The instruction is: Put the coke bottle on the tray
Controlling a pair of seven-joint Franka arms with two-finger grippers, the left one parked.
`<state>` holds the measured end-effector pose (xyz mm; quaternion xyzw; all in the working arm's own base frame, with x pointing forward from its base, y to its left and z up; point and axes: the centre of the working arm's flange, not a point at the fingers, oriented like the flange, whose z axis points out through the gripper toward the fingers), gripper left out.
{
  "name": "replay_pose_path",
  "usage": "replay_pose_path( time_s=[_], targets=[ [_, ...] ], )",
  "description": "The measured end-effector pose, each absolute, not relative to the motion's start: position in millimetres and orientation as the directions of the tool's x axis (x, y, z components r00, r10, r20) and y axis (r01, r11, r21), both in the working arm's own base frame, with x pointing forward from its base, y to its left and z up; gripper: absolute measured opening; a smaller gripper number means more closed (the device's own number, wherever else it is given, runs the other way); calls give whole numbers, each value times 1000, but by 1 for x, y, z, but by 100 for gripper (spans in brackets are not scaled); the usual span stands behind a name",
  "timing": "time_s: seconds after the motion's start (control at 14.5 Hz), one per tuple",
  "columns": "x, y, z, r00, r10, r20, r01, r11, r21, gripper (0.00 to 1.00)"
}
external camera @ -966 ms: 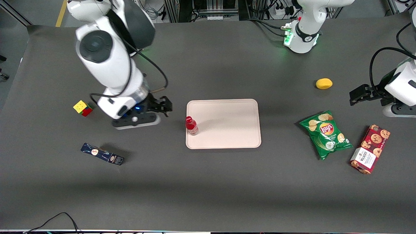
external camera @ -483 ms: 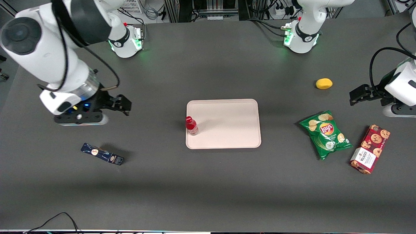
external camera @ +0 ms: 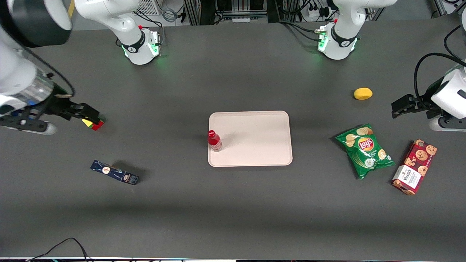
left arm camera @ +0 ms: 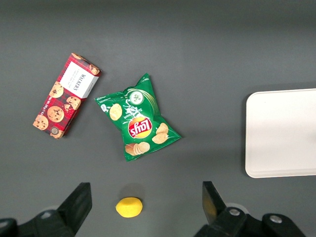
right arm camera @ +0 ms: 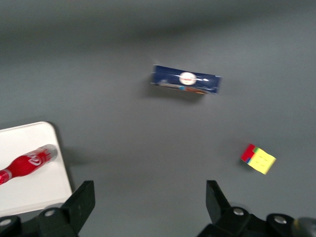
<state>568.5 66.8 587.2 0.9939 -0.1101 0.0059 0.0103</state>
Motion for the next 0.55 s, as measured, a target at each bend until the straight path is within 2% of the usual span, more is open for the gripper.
replay_pose_path(
  time_s=[0.21,0.55],
  targets=[
    [568,28,592,963,-269,11,-269,-963,19,100],
    [568,21,591,962,-274,5,-274,-962,15,100]
  ],
)
